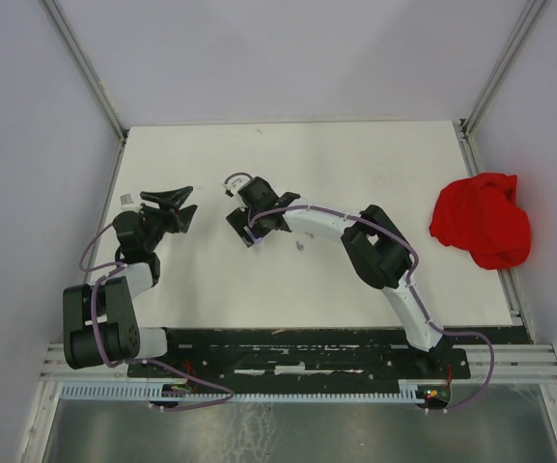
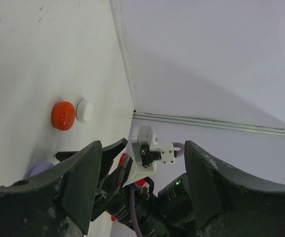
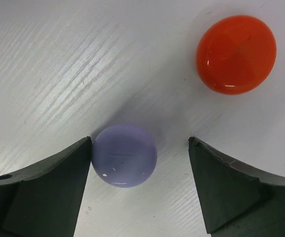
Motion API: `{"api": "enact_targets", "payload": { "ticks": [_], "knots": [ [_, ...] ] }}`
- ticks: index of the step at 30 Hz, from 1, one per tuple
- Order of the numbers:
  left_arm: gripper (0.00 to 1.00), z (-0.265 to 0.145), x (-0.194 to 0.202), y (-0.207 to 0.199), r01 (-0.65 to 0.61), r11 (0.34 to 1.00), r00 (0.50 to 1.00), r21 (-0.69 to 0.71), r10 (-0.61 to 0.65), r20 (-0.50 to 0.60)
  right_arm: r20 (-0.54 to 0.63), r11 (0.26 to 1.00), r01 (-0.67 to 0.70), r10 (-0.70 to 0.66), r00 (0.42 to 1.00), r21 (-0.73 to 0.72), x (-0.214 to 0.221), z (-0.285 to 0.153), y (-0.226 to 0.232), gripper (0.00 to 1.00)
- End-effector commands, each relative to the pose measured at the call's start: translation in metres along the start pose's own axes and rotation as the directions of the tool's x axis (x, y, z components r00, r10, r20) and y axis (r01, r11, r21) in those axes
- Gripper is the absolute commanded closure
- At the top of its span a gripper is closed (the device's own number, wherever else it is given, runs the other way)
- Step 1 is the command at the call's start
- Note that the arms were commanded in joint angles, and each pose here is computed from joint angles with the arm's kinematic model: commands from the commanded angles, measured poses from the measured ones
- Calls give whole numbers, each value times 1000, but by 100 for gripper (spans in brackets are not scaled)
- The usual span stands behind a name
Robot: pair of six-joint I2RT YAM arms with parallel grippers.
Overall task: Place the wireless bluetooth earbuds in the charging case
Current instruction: Pick up the charging case at the center of the board.
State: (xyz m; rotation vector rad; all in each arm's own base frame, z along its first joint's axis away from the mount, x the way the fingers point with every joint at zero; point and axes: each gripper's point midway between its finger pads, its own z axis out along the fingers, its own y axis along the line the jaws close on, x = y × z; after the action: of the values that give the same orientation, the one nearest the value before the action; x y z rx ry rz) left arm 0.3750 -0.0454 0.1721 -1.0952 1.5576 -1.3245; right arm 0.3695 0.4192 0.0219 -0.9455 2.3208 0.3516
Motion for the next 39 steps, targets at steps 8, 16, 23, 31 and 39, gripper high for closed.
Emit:
{"api": "enact_targets", "payload": {
  "ticks": [8,16,23,31,39],
  "knots": [
    [27,0,0,-9,-18,999,1000,39,18,-13,9,999,14,-14,1000,-32,-3,-27,4,15],
    [27,0,0,-7,-17,999,1000,35,17,-13,-2,999,21,-21,1000,-34,1,-24,5,23],
    [27,1,0,-6,-17,999,1000,32,17,-13,-11,999,22,-23,1000,-33,2,-23,5,34],
    [27,3,-1,-4,-20,999,1000,29,20,-17,-21,999,31,-31,999,-22,5,-22,3,46],
    [29,13,6,3,-57,998,994,-7,56,-96,87,998,67,-66,994,-7,-16,-36,-2,62]
  ]
}}
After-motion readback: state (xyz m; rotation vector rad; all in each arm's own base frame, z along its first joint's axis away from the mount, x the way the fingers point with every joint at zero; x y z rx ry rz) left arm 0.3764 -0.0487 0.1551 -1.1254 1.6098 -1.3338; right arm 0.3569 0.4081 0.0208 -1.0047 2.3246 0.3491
